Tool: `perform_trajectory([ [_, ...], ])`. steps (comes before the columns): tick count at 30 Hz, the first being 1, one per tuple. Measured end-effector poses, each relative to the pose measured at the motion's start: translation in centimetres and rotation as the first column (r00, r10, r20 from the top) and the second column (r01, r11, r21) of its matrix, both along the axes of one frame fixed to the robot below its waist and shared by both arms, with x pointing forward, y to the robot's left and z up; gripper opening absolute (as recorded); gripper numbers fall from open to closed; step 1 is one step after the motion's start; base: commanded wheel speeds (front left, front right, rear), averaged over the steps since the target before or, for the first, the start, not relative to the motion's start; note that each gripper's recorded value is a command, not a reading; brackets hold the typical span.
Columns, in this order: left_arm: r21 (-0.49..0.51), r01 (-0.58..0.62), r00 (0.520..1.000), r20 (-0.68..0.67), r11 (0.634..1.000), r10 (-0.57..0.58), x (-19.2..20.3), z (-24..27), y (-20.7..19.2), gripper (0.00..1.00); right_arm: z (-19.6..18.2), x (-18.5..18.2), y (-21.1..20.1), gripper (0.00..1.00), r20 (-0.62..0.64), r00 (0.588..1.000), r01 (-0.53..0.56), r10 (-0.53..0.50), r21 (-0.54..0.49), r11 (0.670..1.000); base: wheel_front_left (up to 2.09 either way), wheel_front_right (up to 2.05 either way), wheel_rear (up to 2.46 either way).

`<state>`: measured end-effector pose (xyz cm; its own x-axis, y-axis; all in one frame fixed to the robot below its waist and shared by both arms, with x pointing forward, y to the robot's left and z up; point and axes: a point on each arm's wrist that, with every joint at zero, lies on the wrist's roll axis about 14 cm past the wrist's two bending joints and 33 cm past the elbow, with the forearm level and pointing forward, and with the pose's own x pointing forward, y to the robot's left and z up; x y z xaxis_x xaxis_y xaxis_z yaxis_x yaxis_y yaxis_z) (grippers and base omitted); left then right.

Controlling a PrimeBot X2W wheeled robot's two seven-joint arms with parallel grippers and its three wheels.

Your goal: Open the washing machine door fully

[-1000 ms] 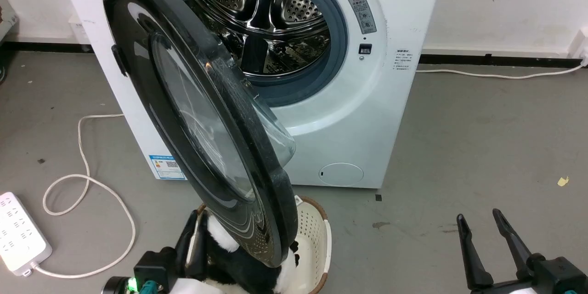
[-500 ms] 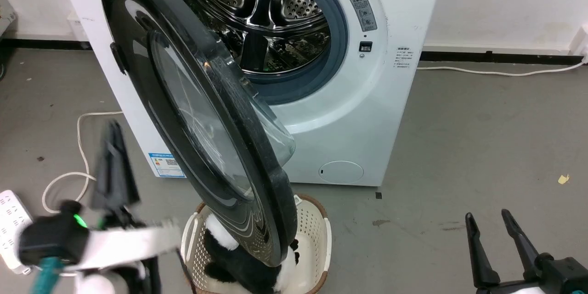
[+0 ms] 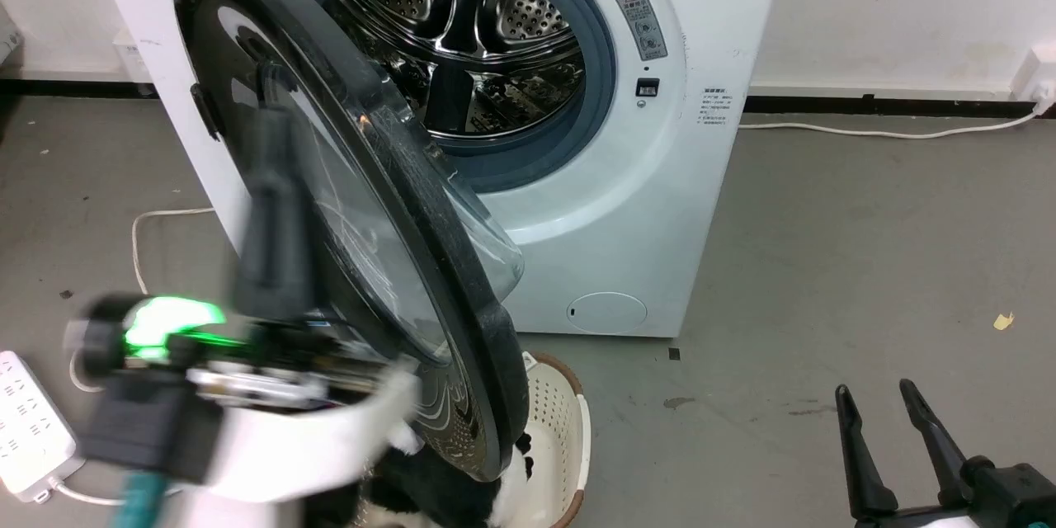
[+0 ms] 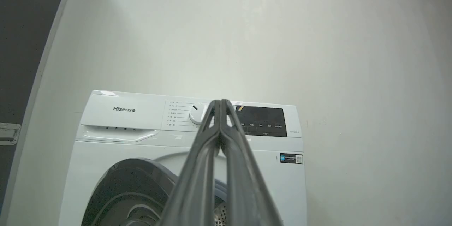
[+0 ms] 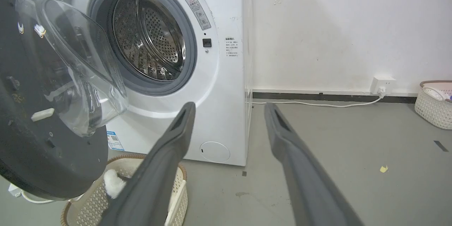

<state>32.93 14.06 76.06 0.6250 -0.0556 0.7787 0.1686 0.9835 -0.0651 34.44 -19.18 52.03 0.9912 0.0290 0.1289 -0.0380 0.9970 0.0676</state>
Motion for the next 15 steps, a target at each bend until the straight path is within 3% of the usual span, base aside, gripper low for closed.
perform_trajectory([
  [7,0.065,0.2,0.964,-0.191,0.978,-0.185,1.0,-5.3,-6.7,0.0,-0.2,0.0,-0.3,1.0,-0.006,1.0,0.009,-0.009,0.003,1.0,0.0,0.0,0.0],
  [15,0.014,0.359,0.793,-0.532,0.933,-0.297,2.6,-14.9,-11.7,0.0,-0.8,0.0,-0.3,1.0,-0.026,1.0,0.011,-0.011,0.014,1.0,0.0,0.0,0.0],
])
